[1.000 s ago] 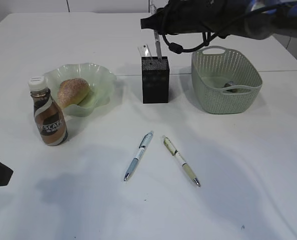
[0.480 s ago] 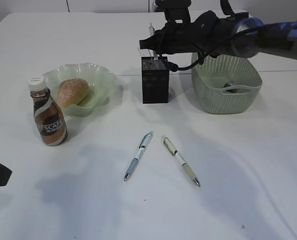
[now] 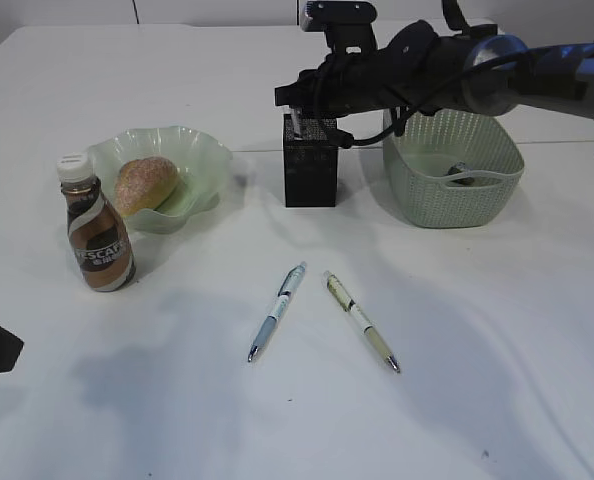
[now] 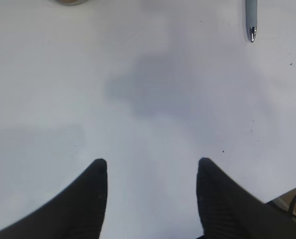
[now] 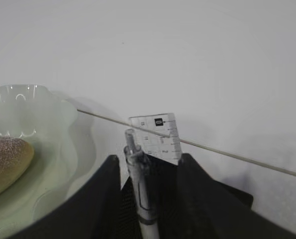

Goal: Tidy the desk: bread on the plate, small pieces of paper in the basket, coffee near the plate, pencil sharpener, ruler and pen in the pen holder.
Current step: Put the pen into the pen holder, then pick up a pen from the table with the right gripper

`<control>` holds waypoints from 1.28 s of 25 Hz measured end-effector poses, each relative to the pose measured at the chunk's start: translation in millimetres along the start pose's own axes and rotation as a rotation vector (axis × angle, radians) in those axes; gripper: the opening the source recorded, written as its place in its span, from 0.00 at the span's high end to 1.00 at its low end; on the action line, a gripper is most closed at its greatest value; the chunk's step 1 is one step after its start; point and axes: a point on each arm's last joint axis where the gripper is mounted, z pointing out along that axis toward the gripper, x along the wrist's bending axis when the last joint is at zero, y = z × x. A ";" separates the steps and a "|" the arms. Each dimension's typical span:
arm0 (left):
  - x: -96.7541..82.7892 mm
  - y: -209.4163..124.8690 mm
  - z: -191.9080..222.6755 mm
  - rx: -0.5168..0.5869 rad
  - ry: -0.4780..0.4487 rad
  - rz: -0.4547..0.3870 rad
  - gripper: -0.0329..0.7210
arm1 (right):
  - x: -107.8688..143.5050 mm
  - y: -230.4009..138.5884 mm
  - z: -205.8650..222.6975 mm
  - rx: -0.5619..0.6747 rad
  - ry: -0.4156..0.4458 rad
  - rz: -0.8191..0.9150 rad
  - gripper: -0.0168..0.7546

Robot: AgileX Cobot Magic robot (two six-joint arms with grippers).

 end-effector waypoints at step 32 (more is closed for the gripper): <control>0.0 0.0 0.0 0.000 0.000 0.000 0.42 | 12.1 16.3 -93.0 0.618 -0.076 0.042 0.52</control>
